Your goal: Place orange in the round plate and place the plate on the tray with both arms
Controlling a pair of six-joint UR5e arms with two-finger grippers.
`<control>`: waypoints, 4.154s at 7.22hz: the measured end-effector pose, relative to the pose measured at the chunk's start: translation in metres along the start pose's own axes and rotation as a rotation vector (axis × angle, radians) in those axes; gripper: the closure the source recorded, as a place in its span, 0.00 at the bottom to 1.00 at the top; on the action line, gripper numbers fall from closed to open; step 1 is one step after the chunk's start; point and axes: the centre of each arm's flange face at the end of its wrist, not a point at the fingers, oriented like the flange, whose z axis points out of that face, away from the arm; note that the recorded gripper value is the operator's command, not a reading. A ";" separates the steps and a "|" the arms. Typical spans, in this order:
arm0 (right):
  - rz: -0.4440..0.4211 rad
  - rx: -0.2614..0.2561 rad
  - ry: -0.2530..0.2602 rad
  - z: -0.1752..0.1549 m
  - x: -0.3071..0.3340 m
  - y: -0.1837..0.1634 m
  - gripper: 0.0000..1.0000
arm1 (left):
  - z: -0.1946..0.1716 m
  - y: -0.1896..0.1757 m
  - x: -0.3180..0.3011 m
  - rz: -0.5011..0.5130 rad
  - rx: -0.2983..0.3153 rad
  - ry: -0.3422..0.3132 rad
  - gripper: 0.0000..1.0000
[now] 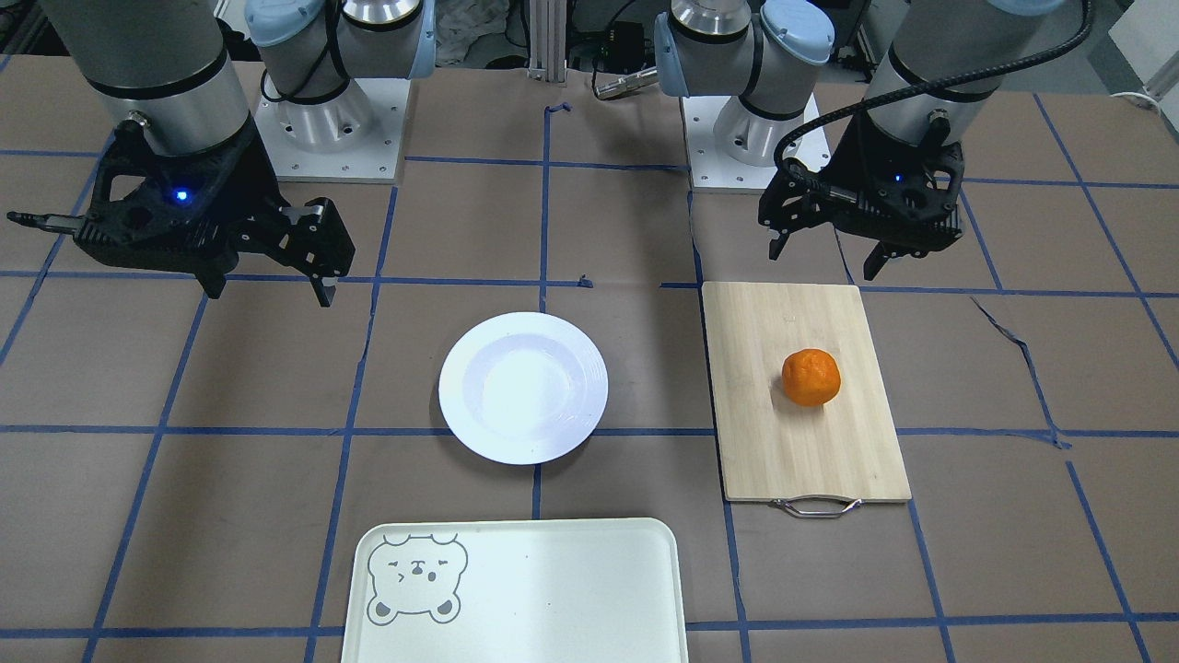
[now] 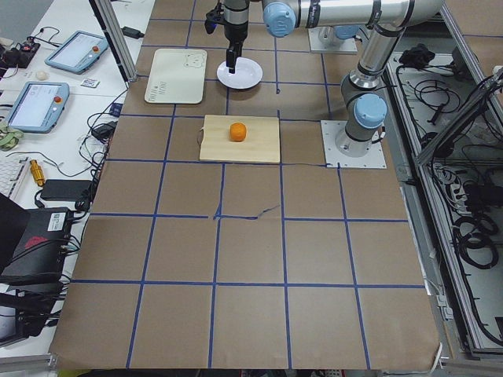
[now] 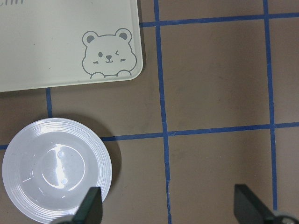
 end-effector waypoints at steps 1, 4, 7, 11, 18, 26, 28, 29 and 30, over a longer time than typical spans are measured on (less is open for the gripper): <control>0.000 -0.001 0.000 0.000 0.000 0.000 0.00 | 0.002 -0.001 0.001 0.003 -0.001 0.015 0.00; 0.000 -0.003 0.001 0.001 0.000 0.000 0.00 | 0.008 0.000 0.002 0.005 -0.004 0.044 0.00; 0.000 -0.003 0.002 0.001 0.000 0.000 0.00 | 0.013 0.001 0.002 0.004 -0.012 0.045 0.00; 0.000 -0.004 0.002 0.002 0.000 0.000 0.00 | 0.014 0.001 0.002 0.004 -0.014 0.047 0.00; -0.001 -0.003 0.002 0.002 0.001 0.000 0.00 | 0.017 -0.001 0.001 0.002 -0.021 0.045 0.00; -0.059 0.000 0.011 0.002 0.002 -0.001 0.00 | 0.016 -0.002 -0.009 -0.018 -0.012 0.047 0.00; -0.060 -0.002 0.011 0.003 0.002 -0.001 0.00 | 0.023 -0.003 -0.029 -0.052 -0.021 0.039 0.00; -0.060 -0.003 0.011 0.003 0.002 -0.001 0.00 | 0.034 -0.002 -0.047 -0.087 -0.041 0.043 0.00; -0.060 -0.004 0.011 0.003 0.002 -0.001 0.00 | 0.053 0.002 -0.068 -0.130 -0.077 0.056 0.00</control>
